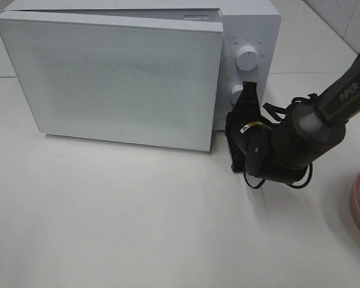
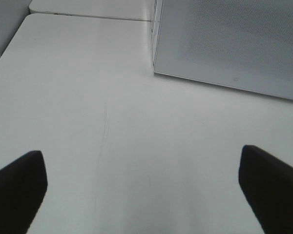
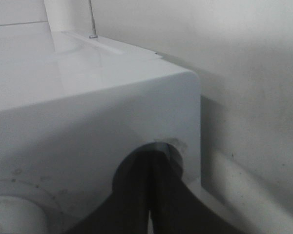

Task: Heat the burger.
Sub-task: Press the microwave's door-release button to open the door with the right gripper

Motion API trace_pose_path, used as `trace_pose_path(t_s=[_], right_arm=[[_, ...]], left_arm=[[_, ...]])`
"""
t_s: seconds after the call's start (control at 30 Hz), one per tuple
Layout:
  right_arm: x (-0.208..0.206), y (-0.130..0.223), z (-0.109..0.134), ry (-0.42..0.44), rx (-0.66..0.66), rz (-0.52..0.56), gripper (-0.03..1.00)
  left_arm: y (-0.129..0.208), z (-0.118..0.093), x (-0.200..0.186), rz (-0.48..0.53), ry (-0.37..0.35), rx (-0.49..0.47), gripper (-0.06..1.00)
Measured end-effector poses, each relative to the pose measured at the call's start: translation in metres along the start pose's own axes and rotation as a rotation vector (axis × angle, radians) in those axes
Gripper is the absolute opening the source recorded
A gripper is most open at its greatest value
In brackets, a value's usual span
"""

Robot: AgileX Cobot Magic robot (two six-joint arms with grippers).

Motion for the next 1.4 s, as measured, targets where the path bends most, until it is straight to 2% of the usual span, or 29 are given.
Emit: trace_pose_path(t_s=[0.87,1.4], right_arm=[[-0.001,0.001,0.001,-0.013,-0.005,-0.011,0.00],[-0.021,-0.007,0.007,0.018,-0.041,0.066,0.00]], left_arm=[[0.000,0.000,0.000,0.000,0.000,0.000,0.99],[0.000,0.000,0.000,0.001,0.000,0.000,0.99]])
Point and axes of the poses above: a point on each arm's last joint axis where the gripper is mounted, x pointing out along that axis toward the gripper, z along the wrist's bending axis when the last joint is at zero, y = z × x, the point moved 1 cm from there along x, pointing out along that axis toward the gripper, and after that the axes turned 3 degrees about -x, right-handed, at the moved point
